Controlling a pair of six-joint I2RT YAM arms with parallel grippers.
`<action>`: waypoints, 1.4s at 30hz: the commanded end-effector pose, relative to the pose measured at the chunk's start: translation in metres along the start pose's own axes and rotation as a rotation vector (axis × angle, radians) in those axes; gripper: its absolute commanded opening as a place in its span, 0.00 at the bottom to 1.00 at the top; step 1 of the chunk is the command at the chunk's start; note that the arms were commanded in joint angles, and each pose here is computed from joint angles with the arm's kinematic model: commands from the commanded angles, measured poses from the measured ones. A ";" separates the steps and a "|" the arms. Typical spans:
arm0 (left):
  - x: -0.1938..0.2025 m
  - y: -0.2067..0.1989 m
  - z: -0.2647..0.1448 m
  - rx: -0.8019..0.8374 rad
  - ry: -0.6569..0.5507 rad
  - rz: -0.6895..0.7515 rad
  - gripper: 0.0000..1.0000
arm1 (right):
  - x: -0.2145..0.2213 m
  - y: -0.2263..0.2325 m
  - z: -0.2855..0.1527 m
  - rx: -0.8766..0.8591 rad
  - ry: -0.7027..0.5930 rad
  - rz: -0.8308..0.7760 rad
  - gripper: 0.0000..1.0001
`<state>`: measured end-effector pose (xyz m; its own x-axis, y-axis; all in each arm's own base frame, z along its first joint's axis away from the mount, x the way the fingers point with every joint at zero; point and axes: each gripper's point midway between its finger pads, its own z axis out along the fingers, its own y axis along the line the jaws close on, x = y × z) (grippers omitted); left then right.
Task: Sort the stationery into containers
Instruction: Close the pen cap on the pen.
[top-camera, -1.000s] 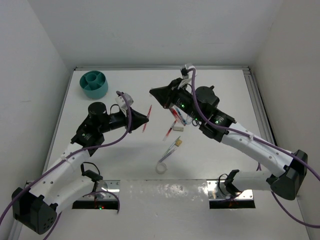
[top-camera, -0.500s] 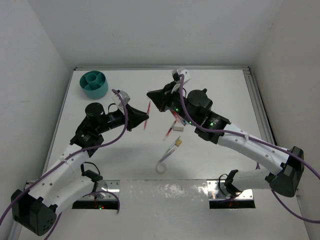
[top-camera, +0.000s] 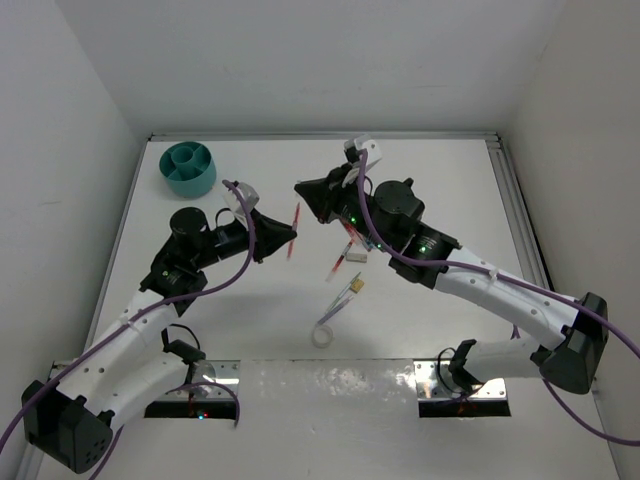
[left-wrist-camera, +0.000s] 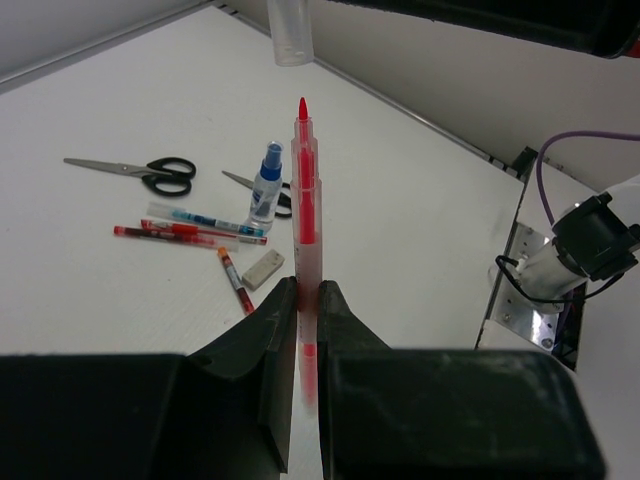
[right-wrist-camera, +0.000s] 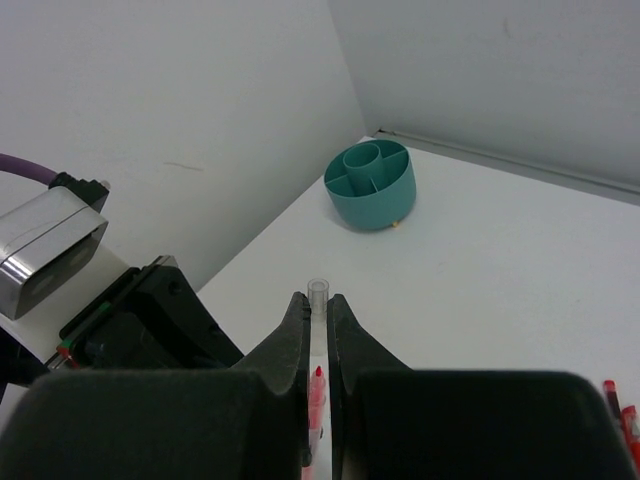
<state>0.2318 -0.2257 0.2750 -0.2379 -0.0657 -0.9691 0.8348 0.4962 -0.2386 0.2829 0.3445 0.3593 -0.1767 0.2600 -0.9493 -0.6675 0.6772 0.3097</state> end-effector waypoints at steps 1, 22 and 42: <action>-0.015 0.000 -0.002 -0.010 -0.054 0.030 0.00 | -0.022 0.009 -0.005 -0.016 -0.064 0.008 0.00; -0.018 0.005 -0.004 -0.026 -0.066 0.057 0.00 | -0.010 0.006 -0.005 0.010 -0.048 0.019 0.00; -0.018 0.008 -0.005 -0.041 -0.085 0.060 0.00 | -0.011 0.007 0.004 0.009 -0.071 0.032 0.00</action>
<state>0.2385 -0.2193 0.2734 -0.2247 -0.0779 -0.9713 0.8139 0.5331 -0.2310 0.2815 0.3461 0.3518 -0.1787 0.2683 -0.9466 -0.6486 0.6913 0.3184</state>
